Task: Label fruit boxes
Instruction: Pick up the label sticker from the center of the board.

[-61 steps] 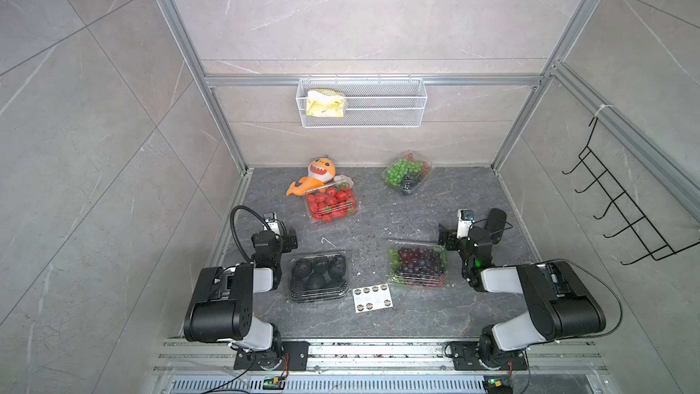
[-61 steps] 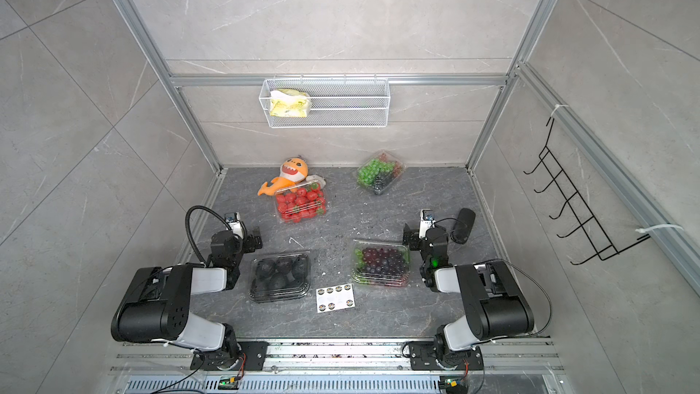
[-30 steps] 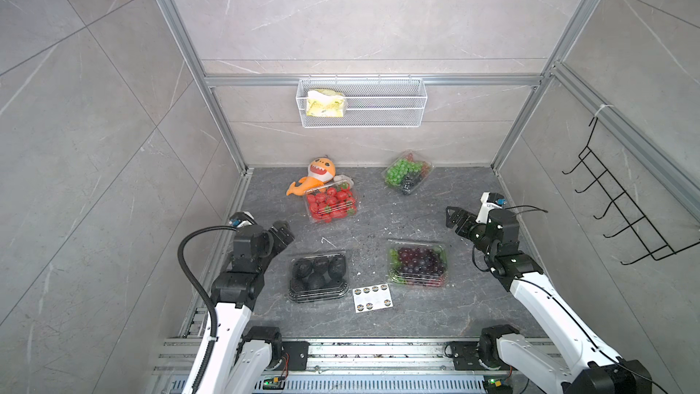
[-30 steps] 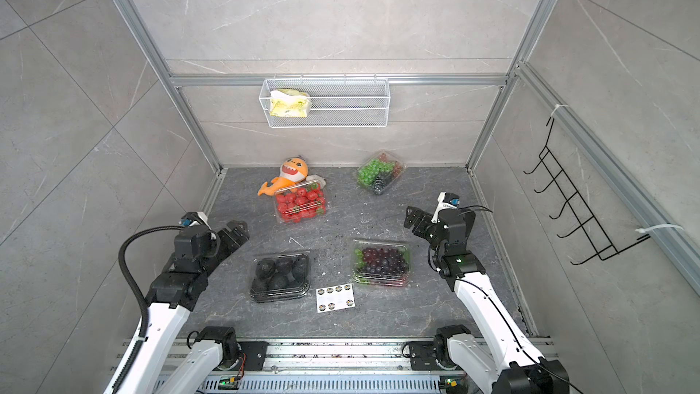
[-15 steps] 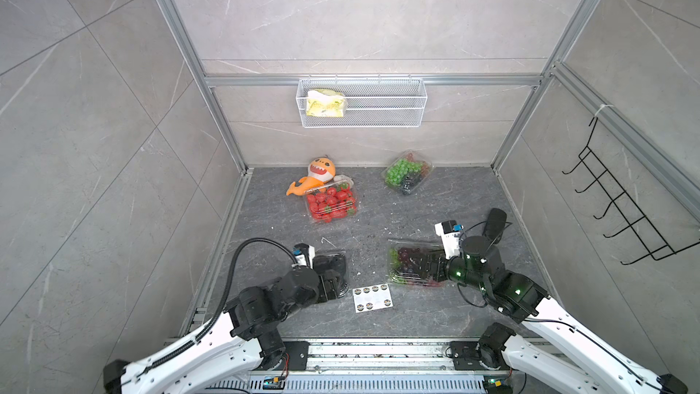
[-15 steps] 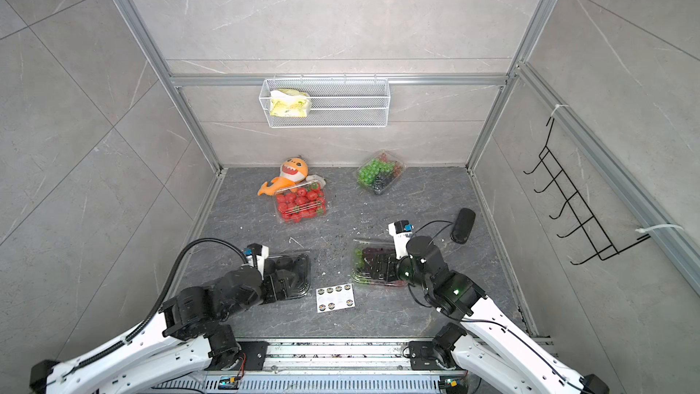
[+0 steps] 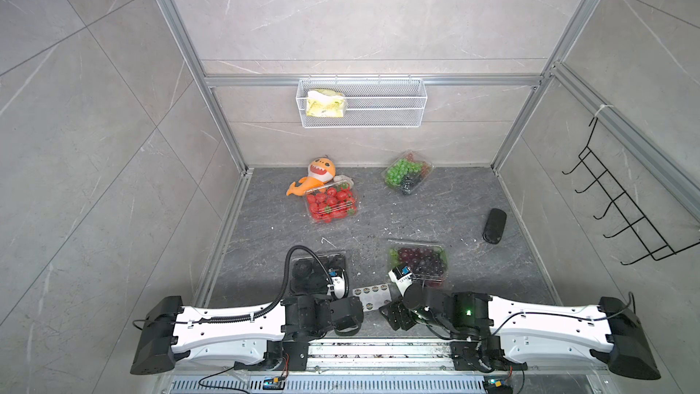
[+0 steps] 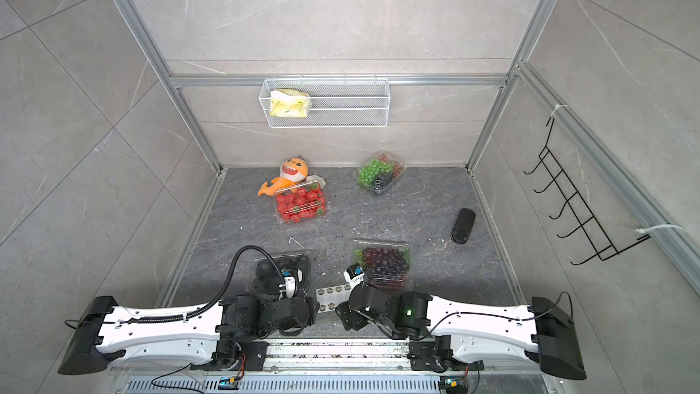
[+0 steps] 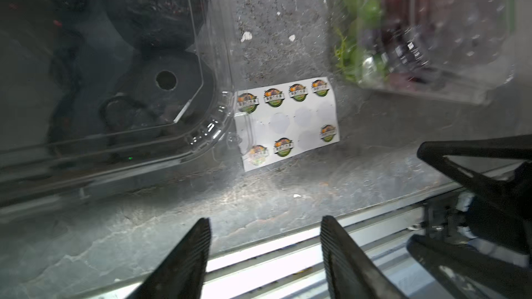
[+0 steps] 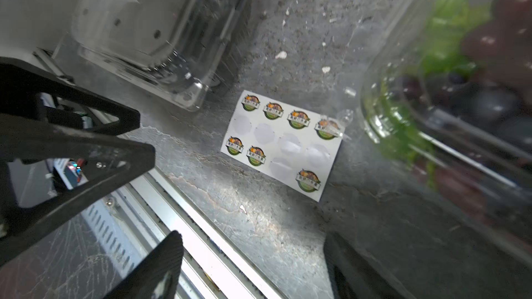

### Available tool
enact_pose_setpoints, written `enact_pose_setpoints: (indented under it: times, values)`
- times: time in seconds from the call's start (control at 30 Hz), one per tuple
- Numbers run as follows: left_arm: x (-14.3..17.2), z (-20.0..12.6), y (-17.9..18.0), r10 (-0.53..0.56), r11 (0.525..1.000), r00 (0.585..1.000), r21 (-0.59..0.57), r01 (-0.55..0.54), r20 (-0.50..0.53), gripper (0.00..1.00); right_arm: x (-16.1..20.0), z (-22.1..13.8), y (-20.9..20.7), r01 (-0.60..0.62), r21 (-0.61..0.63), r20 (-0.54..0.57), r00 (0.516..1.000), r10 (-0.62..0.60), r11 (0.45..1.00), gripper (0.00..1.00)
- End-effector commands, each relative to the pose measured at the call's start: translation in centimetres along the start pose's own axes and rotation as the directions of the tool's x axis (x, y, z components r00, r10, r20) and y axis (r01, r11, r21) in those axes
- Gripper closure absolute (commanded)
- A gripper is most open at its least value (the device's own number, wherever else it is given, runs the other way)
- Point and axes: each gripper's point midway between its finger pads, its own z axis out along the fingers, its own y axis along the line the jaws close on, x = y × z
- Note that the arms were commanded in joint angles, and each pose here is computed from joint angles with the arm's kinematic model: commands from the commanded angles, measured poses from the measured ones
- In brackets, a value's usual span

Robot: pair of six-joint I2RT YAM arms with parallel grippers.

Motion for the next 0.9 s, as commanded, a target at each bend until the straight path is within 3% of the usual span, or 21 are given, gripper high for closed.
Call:
enact_pose_setpoints:
  times: [0.0, 0.17, 0.33, 0.47, 0.67, 0.87]
  values:
    - [0.3, 0.7, -0.3, -0.069, 0.997, 0.998, 0.044, 0.069, 0.005, 0.41, 0.3, 1.7, -0.4, -0.066, 0.029, 0.019, 0.998, 0.065, 0.997, 0.24]
    - [1.2, 2.0, 1.0, -0.071, 0.997, 0.997, 0.012, 0.071, 0.000, 0.53, 1.0, 2.9, -1.2, -0.096, 0.060, 0.014, 0.995, 0.095, 0.994, 0.27]
    - [1.1, 3.3, 2.5, -0.095, 0.995, 0.996, 0.014, 0.094, 0.005, 0.56, 1.7, 4.4, -2.0, -0.114, 0.085, -0.014, 0.993, 0.115, 0.990, 0.27]
    - [0.5, 4.6, 1.3, -0.108, 0.990, 0.994, 0.094, 0.109, -0.014, 0.59, 1.9, 6.0, -3.0, -0.190, 0.064, -0.024, 0.981, 0.192, 0.980, 0.30]
    - [0.6, 6.3, 0.5, -0.082, 0.992, 0.996, 0.091, 0.086, -0.040, 0.65, 1.4, 6.8, -3.8, -0.201, 0.082, -0.022, 0.979, 0.204, 0.976, 0.30]
    - [0.1, 7.6, 0.2, -0.096, 0.990, 0.995, 0.103, 0.099, -0.036, 0.79, 1.5, 7.7, -4.5, -0.244, 0.052, -0.033, 0.969, 0.246, 0.968, 0.32]
